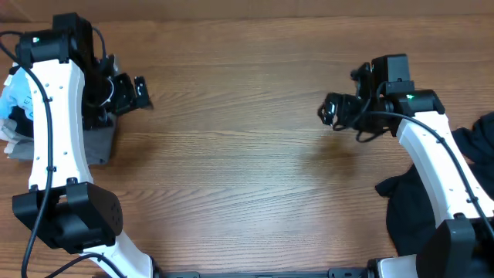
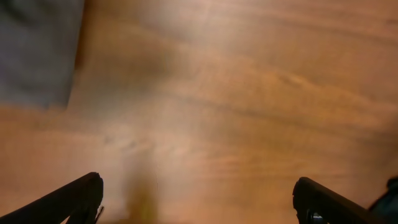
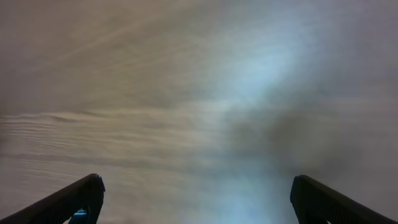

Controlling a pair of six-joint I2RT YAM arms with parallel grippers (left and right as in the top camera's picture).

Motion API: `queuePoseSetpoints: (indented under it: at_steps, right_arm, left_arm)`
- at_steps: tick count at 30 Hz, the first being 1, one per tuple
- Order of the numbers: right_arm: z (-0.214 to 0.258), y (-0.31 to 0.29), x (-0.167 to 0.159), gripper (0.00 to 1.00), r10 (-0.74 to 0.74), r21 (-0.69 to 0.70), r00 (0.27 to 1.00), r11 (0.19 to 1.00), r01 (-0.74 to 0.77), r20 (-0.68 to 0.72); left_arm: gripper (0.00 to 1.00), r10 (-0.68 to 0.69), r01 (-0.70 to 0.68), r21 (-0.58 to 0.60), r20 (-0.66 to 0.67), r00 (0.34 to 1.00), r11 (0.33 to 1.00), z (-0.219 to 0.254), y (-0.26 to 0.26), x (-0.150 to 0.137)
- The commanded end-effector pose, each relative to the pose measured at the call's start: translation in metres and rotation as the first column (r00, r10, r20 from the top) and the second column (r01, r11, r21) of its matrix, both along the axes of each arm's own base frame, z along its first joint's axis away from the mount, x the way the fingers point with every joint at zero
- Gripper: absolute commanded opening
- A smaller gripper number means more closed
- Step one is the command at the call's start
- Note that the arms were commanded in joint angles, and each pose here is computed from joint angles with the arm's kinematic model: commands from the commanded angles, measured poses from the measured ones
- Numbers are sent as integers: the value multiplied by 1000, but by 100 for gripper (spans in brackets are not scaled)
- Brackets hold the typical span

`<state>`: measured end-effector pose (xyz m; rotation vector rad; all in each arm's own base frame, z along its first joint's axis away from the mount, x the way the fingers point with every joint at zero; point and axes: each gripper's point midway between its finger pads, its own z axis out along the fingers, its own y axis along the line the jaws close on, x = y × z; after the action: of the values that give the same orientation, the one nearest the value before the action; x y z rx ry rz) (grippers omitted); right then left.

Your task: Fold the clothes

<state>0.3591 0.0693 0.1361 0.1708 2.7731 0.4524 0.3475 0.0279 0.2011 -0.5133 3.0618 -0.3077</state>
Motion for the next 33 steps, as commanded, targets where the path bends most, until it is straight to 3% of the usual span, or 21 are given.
queuePoseSetpoints:
  at_steps: [1,6,10,12,13,17,22,24,33]
  right_arm:
    - [19,-25,-9,100,-105,-97,994,989,107,26]
    - [50,-31,-38,100,-149,-96,986,983,156,69]
    - [103,-35,-63,100,-159,-62,947,981,183,278]
    - [129,-44,-77,100,-205,-46,890,969,244,407]
    - [146,-53,-91,100,-243,-28,829,955,297,503]
    - [160,-63,-117,100,-265,4,732,942,337,628]
    - [150,-71,-131,100,-277,-11,720,930,368,636]
    - [146,-71,-133,100,-276,-21,734,930,368,620]
    - [131,-71,-142,100,-273,-51,775,930,365,569]
  left_arm:
    - [100,-14,14,37,7,1000,999,17,4,-16]
    - [100,-88,81,72,103,991,994,49,-7,-36]
    - [100,-147,97,161,338,930,982,98,-19,-57]
    - [100,-179,67,241,477,860,968,124,-19,-70]
    - [100,-207,28,299,588,782,954,144,-19,-84]
    - [100,-237,-57,345,746,622,937,161,-18,-117]
    - [100,-235,-128,333,844,482,934,161,-16,-148]
    - [100,-234,-125,333,839,492,934,155,-16,-161]
    - [100,-236,-27,359,668,706,933,96,-15,-204]
